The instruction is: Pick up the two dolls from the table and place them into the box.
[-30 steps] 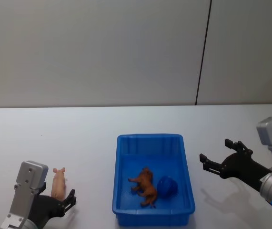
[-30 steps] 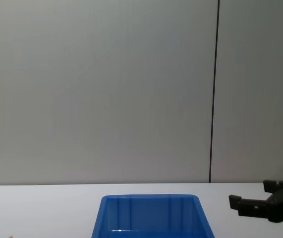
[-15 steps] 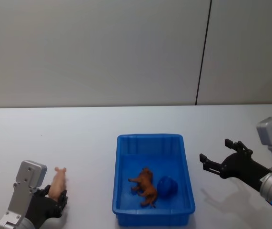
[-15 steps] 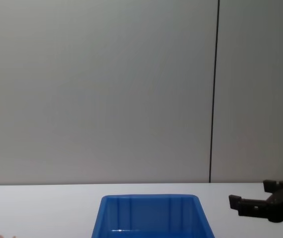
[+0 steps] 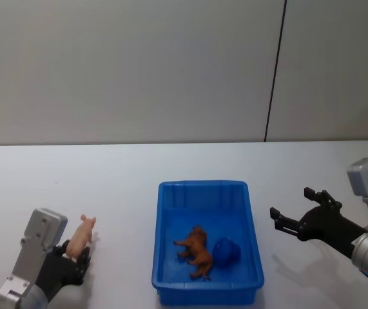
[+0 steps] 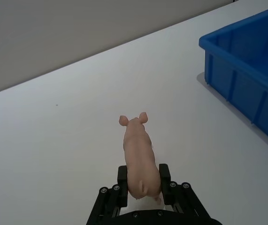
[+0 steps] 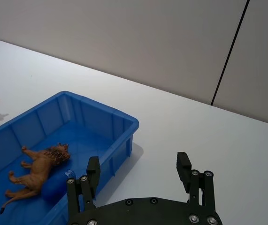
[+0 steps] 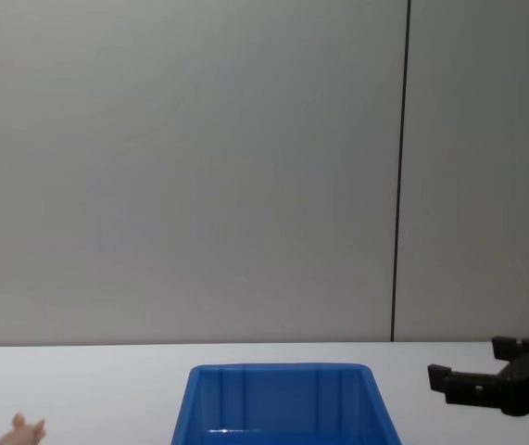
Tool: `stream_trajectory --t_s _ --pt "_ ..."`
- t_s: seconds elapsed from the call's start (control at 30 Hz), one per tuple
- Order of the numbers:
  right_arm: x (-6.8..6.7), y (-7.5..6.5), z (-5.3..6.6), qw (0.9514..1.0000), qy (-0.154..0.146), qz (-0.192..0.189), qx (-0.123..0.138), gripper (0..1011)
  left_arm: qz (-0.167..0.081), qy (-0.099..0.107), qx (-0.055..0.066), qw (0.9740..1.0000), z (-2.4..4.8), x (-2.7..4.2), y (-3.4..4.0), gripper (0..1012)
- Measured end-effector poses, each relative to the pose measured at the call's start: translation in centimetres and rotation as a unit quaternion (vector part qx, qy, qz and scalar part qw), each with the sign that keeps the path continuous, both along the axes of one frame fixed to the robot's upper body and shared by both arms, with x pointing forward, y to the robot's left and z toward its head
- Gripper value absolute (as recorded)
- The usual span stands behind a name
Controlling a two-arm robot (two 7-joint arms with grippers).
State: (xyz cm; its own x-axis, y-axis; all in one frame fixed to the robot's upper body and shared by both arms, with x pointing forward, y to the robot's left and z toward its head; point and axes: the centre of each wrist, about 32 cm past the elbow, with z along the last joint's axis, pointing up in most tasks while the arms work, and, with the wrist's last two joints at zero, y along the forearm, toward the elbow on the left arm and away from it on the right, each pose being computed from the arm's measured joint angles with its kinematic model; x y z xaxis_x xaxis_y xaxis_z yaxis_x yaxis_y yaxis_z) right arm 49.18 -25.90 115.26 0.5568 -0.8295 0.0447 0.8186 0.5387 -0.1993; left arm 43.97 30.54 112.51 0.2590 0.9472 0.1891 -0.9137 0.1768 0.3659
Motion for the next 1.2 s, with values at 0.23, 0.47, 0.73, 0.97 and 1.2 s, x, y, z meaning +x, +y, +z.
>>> stream_trajectory --t_s 0.23,0.47,0.73,0.97,1.2 --pt "0.0 0.0 0.0 1.0 0.0 0.0 0.0 1001 -0.026 -0.032 0.015 0.999 1.88 0.99 -0.88 397" --pt "0.0 0.0 0.0 1.0 0.0 0.0 0.0 1001 -0.067 -0.073 0.018 0.9949 4.13 2.62 -3.18 397" --pt "0.0 0.0 0.0 1.0 0.0 0.0 0.0 1001 -0.113 -0.098 0.01 0.9886 5.54 4.28 -5.87 397" --pt "0.0 0.0 0.0 1.0 0.0 0.0 0.0 1001 -0.149 -0.112 -0.002 0.9825 6.22 5.62 -8.04 397" --pt "0.0 0.0 0.0 1.0 0.0 0.0 0.0 1001 -0.172 -0.117 -0.011 0.978 6.7 6.47 -9.59 604"
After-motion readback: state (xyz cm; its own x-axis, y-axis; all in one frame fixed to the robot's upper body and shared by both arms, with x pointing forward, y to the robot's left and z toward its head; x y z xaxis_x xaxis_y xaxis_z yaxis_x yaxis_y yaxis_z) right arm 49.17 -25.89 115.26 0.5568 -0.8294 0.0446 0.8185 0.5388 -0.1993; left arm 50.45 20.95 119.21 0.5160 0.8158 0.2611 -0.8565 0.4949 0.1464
